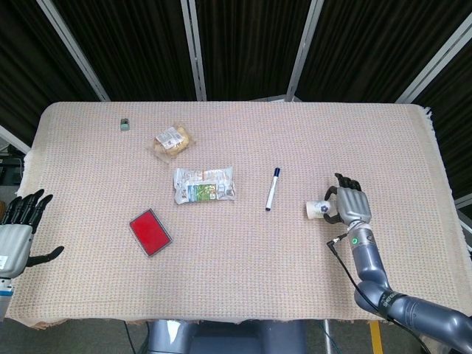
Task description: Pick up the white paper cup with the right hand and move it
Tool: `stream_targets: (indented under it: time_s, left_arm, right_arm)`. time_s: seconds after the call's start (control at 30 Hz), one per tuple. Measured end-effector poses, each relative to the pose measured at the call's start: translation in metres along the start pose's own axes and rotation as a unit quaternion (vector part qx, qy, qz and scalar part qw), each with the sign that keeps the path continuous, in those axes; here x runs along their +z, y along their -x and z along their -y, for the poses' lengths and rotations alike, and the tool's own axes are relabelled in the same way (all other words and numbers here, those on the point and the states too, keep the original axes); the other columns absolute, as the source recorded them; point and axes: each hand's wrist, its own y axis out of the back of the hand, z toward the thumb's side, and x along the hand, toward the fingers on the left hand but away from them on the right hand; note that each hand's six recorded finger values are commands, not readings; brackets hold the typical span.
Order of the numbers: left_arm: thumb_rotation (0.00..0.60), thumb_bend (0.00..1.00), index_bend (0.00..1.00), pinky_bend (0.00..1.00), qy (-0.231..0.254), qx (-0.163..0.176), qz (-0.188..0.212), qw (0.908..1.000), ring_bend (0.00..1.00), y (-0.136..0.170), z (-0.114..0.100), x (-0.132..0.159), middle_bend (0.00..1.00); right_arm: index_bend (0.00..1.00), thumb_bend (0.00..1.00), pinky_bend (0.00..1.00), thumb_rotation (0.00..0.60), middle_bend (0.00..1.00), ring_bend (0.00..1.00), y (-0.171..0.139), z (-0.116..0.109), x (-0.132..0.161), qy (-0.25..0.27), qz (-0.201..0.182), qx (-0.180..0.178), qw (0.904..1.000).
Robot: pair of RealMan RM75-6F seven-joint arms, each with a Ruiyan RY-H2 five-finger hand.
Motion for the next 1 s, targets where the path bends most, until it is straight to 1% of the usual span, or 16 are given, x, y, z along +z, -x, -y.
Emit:
stream_targets:
  time_s: [0.03,0.1,0.13,0.2,0.27,0.47,0.63,0.77,1.0]
  left_arm:
    - [0.600,0.10,0.00,0.00,0.000,0.000,0.000,1.0000,0.00,0.000,0.000,0.000,0.00]
    - [0.600,0.10,0.00,0.00,-0.001,0.000,0.000,1.0000,0.00,0.000,0.000,0.000,0.00]
    - [0.600,0.10,0.00,0.00,-0.001,0.000,0.000,1.0000,0.00,0.000,0.000,0.000,0.00]
    - [0.600,0.10,0.00,0.00,-0.002,0.001,-0.001,1.0000,0.00,0.000,0.000,0.000,0.00]
    - [0.600,0.10,0.00,0.00,-0.002,0.001,-0.001,1.0000,0.00,0.000,0.000,0.000,0.00]
    - [0.600,0.10,0.00,0.00,-0.002,0.000,-0.001,1.0000,0.00,0.000,0.000,0.000,0.00]
    - [0.600,0.10,0.00,0.00,0.000,0.000,-0.001,1.0000,0.00,0.000,0.000,0.000,0.00]
    - [0.600,0.10,0.00,0.00,0.001,-0.001,0.000,1.0000,0.00,0.000,0.000,0.000,0.00]
    - [0.600,0.10,0.00,0.00,0.001,-0.001,0.000,1.0000,0.00,0.000,0.000,0.000,0.00]
  right_arm:
    - [0.23,0.15,0.00,0.600,0.00,0.00,0.000,0.000,-0.003,-0.003,0.005,0.000,1.0000]
    - [0.15,0.15,0.00,0.600,0.00,0.00,0.001,-0.002,-0.010,-0.010,0.016,-0.002,0.9998]
    - [0.12,0.15,0.00,0.600,0.00,0.00,0.001,-0.004,-0.011,-0.014,0.019,-0.004,0.9997]
    - [0.10,0.15,0.00,0.600,0.00,0.00,0.000,-0.006,-0.013,-0.019,0.022,-0.008,0.9996]
    - [0.11,0.15,0.00,0.600,0.00,0.00,-0.001,-0.007,-0.011,-0.020,0.018,-0.009,0.9996]
    - [0.20,0.10,0.00,0.600,0.00,0.00,-0.004,-0.008,-0.001,-0.023,0.005,-0.021,0.9995]
    - [0.28,0.10,0.00,0.600,0.00,0.00,-0.004,-0.001,0.012,-0.034,-0.006,-0.029,0.9990]
    - [0.29,0.10,0.00,0.600,0.00,0.00,-0.003,0.008,0.020,-0.049,-0.010,-0.034,0.9982]
    - [0.35,0.10,0.00,0.600,0.00,0.00,0.000,0.017,0.031,-0.053,-0.010,-0.042,0.9977]
